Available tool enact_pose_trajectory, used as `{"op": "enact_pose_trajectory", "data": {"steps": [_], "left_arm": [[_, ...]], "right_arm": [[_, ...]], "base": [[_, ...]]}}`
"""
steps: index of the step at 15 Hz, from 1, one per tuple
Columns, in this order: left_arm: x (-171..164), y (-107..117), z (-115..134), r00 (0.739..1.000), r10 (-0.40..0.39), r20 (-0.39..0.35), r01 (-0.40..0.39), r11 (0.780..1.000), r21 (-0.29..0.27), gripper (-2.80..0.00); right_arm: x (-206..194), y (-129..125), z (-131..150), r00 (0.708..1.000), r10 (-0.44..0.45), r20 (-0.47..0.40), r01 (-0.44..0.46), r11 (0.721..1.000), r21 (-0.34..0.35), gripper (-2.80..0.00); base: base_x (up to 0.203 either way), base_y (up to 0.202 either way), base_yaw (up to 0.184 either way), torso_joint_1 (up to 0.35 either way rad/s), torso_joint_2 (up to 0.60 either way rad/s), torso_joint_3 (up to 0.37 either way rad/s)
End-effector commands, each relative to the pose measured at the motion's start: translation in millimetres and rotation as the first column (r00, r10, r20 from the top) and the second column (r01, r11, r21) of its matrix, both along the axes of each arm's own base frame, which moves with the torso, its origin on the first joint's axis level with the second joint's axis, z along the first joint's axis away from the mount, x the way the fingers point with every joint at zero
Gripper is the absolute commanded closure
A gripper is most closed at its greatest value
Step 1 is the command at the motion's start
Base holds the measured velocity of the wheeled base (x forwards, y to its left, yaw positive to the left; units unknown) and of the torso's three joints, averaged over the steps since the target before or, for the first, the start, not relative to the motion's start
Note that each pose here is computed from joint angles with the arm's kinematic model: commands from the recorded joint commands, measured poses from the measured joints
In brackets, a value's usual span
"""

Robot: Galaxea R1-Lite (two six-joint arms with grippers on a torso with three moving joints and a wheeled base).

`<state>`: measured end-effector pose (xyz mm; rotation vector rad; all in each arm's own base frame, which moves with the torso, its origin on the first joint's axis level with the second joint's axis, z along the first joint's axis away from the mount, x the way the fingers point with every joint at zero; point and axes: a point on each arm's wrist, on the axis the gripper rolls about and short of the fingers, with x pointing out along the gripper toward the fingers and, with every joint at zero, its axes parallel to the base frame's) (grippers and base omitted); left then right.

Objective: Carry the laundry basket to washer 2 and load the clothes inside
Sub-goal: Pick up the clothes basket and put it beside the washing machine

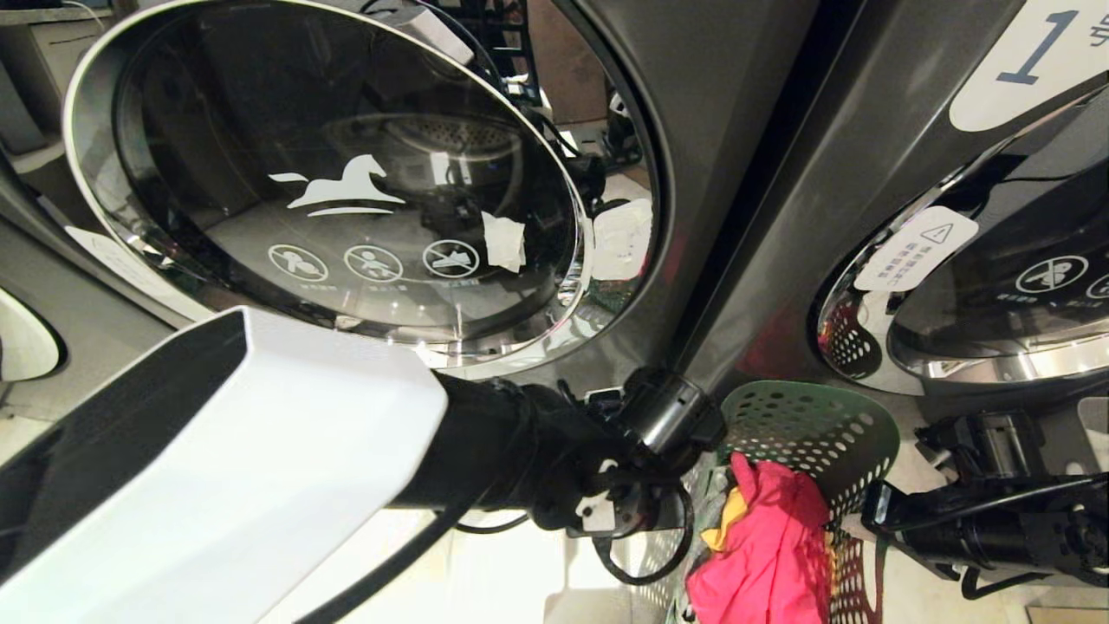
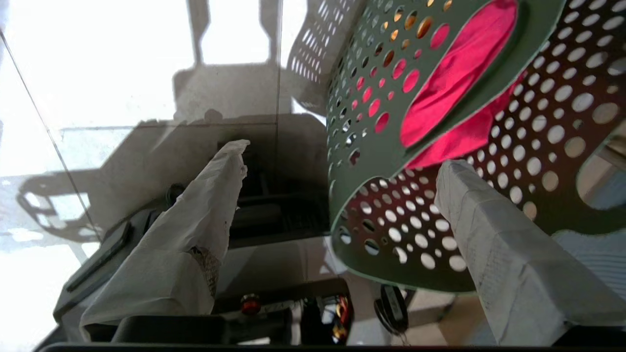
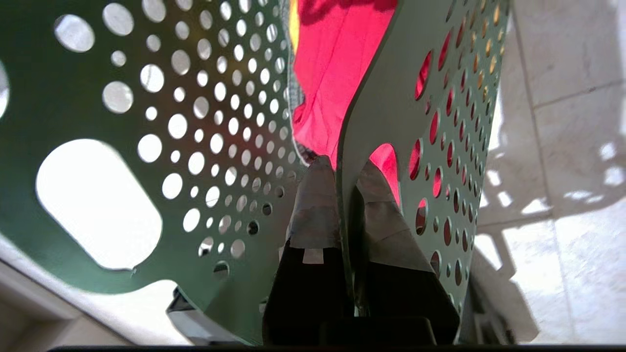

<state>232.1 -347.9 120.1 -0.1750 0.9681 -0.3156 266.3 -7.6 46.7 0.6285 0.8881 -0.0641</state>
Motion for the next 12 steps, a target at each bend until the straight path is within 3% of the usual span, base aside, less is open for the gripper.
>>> {"op": "enact_pose_trajectory", "data": {"steps": [1, 5, 12], "left_arm": [[-4.0, 18.0, 22.7, 1.0, 0.015, -0.019, -0.016, 0.998, -0.063, -2.8], [-5.9, 32.7, 37.7, 0.999, 0.031, -0.019, -0.033, 0.995, -0.097, -2.8], [-6.6, 64.7, 49.5, 0.997, 0.079, -0.019, -0.08, 0.992, -0.099, -2.8]], "right_arm": [[2.5, -5.9, -11.7, 0.999, 0.039, -0.017, -0.039, 0.998, -0.044, 0.0], [2.9, -30.7, -23.0, 0.995, 0.093, -0.028, -0.096, 0.983, -0.154, 0.0], [-3.6, -82.2, -31.2, 0.998, 0.055, -0.04, -0.064, 0.962, -0.265, 0.0]], "base": [[0.0, 0.0, 0.0, 0.0, 0.0, 0.0], [0.0, 0.0, 0.0, 0.0, 0.0, 0.0], [0.0, 0.0, 0.0, 0.0, 0.0, 0.0]]}}
